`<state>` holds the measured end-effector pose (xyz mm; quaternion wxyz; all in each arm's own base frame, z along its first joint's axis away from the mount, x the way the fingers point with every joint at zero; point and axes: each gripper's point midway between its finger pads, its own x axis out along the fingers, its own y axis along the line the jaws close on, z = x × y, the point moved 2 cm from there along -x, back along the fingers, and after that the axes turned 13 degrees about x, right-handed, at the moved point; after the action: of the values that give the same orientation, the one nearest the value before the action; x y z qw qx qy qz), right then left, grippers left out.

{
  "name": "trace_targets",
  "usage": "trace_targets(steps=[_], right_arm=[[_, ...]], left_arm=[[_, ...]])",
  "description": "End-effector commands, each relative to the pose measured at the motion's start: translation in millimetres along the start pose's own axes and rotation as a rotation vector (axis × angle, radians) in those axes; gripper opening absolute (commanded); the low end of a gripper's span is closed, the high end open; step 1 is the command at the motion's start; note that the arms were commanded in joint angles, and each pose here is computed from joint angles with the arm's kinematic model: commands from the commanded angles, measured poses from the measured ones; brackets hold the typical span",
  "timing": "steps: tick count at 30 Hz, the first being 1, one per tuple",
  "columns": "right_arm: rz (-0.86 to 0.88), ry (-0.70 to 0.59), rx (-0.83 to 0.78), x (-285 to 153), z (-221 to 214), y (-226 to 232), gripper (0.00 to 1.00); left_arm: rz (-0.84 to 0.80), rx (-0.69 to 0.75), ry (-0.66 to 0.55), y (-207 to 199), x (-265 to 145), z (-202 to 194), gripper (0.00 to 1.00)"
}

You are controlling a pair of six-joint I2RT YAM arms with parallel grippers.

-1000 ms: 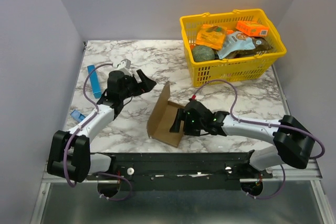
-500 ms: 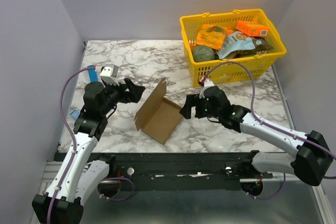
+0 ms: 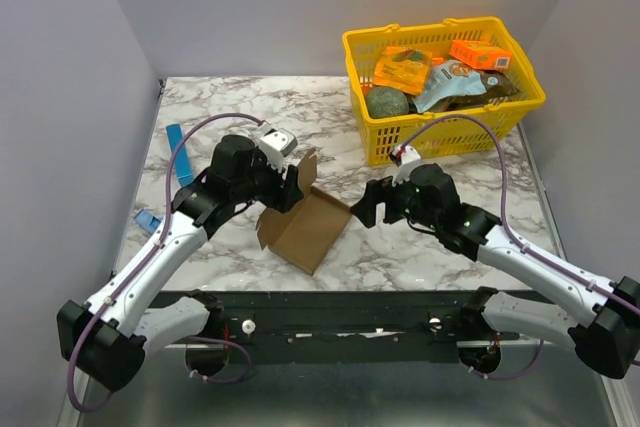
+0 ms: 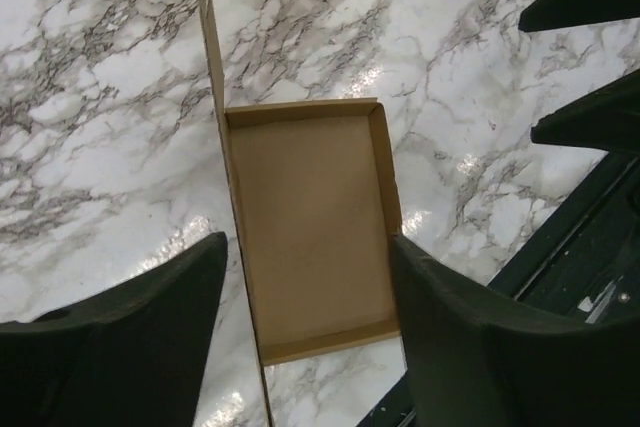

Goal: Fold the paper box

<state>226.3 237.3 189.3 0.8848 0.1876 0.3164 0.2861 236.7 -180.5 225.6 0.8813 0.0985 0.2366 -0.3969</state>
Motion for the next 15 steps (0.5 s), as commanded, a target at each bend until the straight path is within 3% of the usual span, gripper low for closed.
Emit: trace_targets(steps=[1,5,9,11,15], right_arm=[[-0.05,-0.003,-0.024,-15.6,-5.0,-12.9,0.97],[-0.059,-0.017,-0.06,-28.5,-0.1,-14.1,0.97],[-0.062,-0.023,-0.089,-33.0,-0.5,-17.1,0.97],[-0.064,-0.009,-0.102,-31.4,-3.8,-18.5,0.97],[-0.095,0.002,-0.121,-24.0,-7.1,-26.0,0.97]], left_arm=[[0.044,0.085,0.121,9.8,14.2,-10.0,0.62],[0.037,0.164,0.159,10.5,25.6,-11.7,0.36],[-0.04,0.262,0.148,1.8,39.2,-12.3,0.24],[-0.104,0.294,0.134,-7.5,43.3,-10.6,0.09],[-0.219,0.389,0.091,-22.5,45.5,-1.8,0.0]])
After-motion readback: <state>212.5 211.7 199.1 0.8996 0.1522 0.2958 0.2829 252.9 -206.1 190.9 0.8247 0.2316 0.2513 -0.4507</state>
